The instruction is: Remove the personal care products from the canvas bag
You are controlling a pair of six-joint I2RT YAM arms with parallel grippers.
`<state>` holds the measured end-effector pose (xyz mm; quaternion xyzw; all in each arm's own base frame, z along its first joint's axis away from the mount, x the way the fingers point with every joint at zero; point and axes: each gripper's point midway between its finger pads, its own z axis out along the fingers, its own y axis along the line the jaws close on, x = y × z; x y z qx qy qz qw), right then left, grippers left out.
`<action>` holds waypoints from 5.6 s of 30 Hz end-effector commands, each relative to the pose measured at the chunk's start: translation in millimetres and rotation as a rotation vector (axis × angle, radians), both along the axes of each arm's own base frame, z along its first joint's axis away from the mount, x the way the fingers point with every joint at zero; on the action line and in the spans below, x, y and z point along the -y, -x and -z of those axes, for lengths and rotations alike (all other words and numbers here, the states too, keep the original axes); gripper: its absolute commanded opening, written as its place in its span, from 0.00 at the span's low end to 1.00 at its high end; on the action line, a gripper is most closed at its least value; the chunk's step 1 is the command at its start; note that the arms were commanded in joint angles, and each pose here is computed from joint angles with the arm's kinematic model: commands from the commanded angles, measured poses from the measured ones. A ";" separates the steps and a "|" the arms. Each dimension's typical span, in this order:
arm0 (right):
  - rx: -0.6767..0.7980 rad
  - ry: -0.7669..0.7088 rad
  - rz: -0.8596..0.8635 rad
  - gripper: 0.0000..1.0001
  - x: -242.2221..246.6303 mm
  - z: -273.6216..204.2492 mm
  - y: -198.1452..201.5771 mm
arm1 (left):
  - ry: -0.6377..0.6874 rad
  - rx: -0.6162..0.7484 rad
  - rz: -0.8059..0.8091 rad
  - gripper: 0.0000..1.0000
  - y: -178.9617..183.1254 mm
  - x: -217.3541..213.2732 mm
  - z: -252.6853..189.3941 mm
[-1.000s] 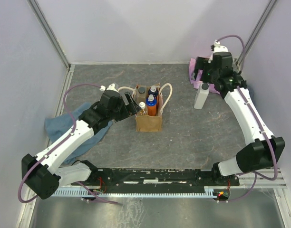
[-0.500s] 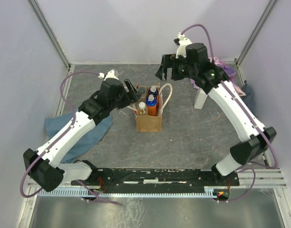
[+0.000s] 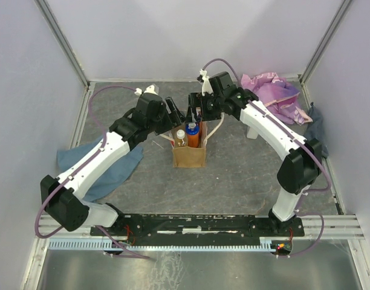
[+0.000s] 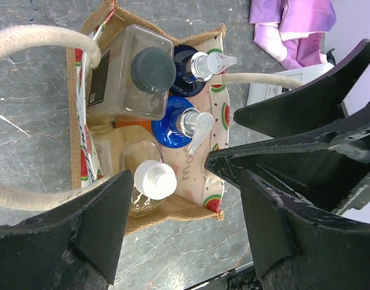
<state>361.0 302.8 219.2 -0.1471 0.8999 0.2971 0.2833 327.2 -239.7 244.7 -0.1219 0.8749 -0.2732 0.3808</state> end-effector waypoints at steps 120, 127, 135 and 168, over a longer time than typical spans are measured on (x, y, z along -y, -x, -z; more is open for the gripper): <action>0.085 0.413 0.491 0.77 193.3 67.7 -89.4 | -0.070 -0.026 0.101 0.87 16.6 -0.5 29.1; 0.075 0.404 0.494 0.81 192.2 68.3 -88.0 | -0.145 -0.085 0.125 0.87 16.0 -0.2 53.1; 0.069 0.398 0.495 0.83 191.9 67.1 -83.2 | -0.215 -0.032 0.140 0.86 7.4 5.3 29.2; 0.236 0.225 0.426 0.90 173.5 -31.5 -57.9 | -0.373 -0.161 0.185 0.77 4.4 21.8 98.2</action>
